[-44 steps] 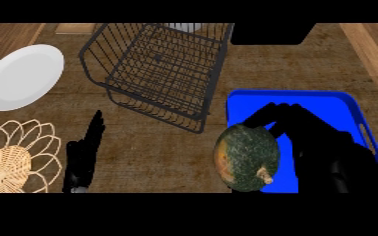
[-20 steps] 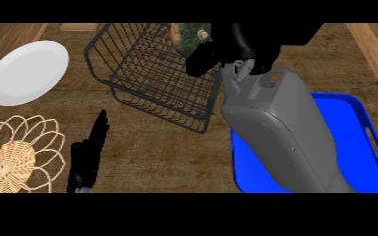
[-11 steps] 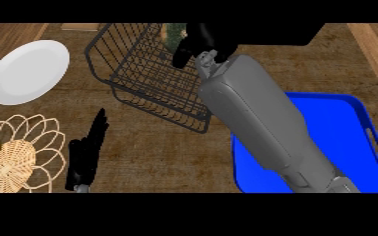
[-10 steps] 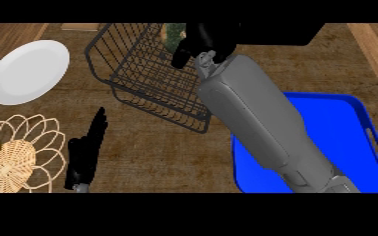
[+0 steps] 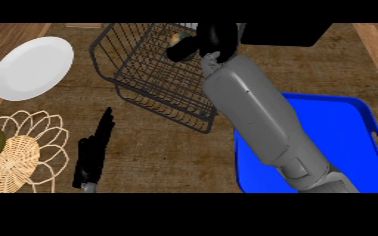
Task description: Pick the squash from the tray and place it in the tiered basket
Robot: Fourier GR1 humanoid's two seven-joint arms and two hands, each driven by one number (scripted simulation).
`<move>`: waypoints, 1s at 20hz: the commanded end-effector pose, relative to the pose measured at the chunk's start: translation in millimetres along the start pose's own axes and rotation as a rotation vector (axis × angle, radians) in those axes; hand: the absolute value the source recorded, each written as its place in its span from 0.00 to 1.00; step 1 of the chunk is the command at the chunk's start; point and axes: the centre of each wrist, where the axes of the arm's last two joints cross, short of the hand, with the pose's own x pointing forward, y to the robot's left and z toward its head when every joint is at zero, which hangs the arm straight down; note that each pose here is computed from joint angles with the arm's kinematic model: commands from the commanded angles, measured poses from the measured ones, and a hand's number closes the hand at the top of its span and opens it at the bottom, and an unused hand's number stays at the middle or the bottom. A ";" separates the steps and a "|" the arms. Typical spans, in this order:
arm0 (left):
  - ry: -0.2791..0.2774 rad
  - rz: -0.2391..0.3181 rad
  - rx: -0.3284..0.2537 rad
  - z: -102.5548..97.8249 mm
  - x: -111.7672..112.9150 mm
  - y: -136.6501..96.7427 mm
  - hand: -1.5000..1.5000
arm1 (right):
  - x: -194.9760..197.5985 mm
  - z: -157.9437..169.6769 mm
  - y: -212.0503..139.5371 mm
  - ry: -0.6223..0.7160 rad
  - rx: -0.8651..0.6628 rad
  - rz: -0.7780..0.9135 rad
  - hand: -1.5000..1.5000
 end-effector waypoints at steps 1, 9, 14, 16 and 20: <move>0.001 0.006 -0.004 2.9 4.3 -3.7 0.50 | -22.8 -3.0 12.6 0.028 -0.028 -0.191 0.00; 0.015 0.020 0.021 0.3 3.9 -0.6 0.50 | 4.3 3.4 -8.1 -0.095 -0.178 -0.445 0.00; 0.036 0.023 0.071 -3.6 -3.3 9.9 0.50 | -34.7 -22.7 -56.6 -0.023 -0.423 -0.470 0.00; 0.026 0.008 0.066 14.2 -14.7 5.5 0.50 | -52.0 -23.7 -78.9 0.031 -0.461 -0.470 0.00; 0.021 0.011 0.088 15.7 -12.6 26.5 0.50 | -77.3 -4.0 -129.1 0.067 -0.493 -0.504 0.00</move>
